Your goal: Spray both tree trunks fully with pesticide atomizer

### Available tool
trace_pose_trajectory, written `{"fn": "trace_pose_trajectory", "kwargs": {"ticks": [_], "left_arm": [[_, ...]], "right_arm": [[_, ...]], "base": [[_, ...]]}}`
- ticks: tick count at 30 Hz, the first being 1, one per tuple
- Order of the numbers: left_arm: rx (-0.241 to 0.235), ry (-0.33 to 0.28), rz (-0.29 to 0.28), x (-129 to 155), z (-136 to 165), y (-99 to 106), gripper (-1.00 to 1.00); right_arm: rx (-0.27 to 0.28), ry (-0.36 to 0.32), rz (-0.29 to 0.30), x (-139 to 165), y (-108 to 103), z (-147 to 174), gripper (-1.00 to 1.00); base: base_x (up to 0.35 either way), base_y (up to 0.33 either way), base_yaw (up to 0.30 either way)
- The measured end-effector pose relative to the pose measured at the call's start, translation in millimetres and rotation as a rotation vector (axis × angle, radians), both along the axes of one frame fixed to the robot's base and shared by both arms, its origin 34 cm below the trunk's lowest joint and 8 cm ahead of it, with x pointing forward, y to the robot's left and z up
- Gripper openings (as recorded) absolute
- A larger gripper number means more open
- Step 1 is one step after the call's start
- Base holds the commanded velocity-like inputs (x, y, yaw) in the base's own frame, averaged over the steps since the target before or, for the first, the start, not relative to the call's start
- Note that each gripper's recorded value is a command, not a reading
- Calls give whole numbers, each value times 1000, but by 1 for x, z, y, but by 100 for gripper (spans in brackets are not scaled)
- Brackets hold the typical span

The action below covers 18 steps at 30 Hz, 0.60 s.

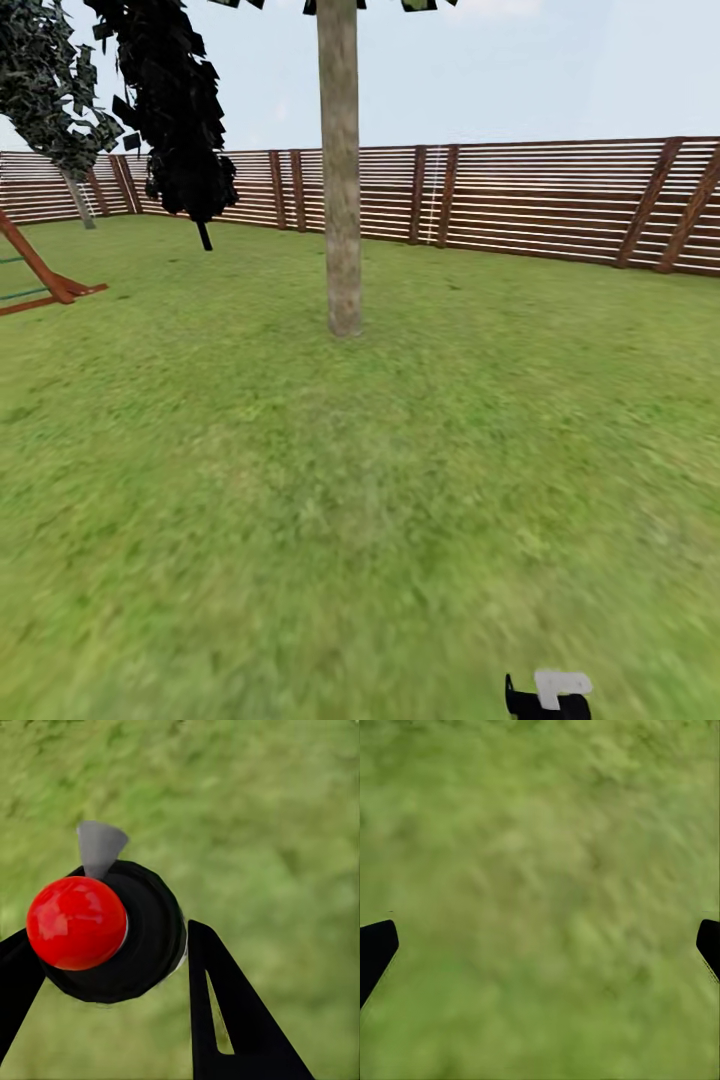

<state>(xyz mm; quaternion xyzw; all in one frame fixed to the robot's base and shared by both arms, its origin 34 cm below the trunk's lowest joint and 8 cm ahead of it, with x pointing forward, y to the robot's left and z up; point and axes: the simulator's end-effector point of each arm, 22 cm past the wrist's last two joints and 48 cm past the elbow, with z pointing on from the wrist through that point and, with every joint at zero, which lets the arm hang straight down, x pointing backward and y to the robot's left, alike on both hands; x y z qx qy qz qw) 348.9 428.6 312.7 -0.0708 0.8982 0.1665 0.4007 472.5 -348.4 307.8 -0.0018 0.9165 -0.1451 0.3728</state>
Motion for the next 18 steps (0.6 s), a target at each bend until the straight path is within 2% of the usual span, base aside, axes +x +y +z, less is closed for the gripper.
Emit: {"fn": "trace_pose_trajectory", "kwargs": {"ticks": [5, 12, 18], "left_arm": [[-1, -3, 20, -1, 0, 3, -100], [-2, -3, 20, -1, 0, 3, -100], [-3, -3, 20, -1, 0, 2, -100]], "right_arm": [[-6, 1, 6, 0, -3, 0, 100], [-11, 5, 42, 1, 4, 0, 100], [-10, 5, 41, 1, 6, 0, 100]], "base": [[340, 0, 2], [340, 0, 7], [340, 0, 226]]}}
